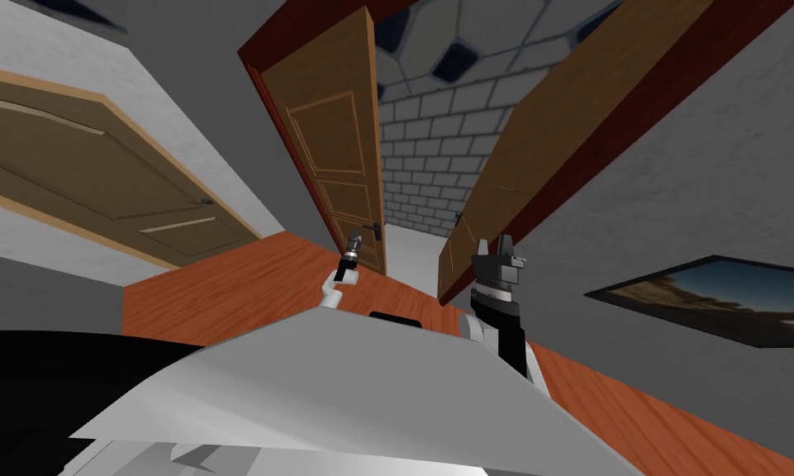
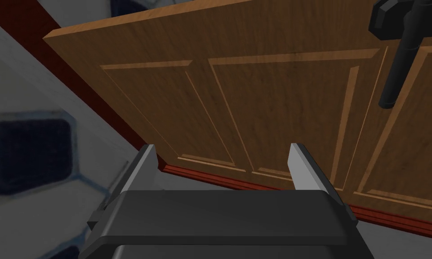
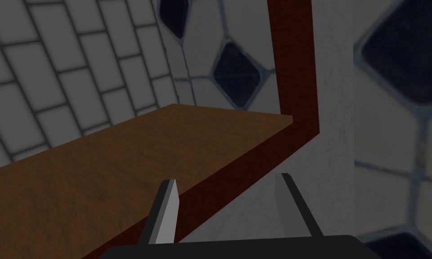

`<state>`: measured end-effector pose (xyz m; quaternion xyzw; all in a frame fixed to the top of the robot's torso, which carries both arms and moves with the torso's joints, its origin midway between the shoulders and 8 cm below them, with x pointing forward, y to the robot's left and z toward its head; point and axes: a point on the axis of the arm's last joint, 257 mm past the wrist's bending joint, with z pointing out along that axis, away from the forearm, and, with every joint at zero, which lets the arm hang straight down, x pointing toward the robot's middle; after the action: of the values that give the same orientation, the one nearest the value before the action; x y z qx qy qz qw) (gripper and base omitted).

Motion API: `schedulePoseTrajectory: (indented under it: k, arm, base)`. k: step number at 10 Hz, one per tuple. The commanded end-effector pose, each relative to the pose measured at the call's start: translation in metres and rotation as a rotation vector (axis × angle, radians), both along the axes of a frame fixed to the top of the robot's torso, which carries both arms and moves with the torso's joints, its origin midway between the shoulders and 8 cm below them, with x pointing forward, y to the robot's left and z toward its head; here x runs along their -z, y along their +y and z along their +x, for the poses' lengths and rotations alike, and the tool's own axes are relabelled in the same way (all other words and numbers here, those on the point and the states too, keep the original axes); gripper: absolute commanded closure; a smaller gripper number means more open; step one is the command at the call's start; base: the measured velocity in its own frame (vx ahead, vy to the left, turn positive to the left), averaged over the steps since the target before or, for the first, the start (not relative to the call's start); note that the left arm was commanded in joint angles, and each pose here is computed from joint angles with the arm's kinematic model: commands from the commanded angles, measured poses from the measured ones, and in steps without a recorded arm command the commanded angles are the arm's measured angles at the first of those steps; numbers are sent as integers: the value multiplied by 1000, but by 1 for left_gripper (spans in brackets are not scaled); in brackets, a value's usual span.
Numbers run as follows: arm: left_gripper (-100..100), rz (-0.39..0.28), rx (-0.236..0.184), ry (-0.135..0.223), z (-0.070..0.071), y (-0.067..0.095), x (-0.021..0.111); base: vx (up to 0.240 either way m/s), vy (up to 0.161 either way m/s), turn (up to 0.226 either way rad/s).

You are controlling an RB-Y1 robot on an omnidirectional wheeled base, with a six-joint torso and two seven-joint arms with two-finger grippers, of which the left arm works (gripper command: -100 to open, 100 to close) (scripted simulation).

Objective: Push the door open

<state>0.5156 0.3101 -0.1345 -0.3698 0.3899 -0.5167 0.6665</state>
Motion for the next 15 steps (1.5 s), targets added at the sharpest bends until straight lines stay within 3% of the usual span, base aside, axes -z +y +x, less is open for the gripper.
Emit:
schedulePoseTrajectory:
  k: [1, 15]
  arm:
    - [-100, -10, 0, 27, 9, 0, 11]
    - [-100, -98, 11, 235, 65, -12, 92]
  base:
    - [42, 124, -138]
    - [13, 122, -125]
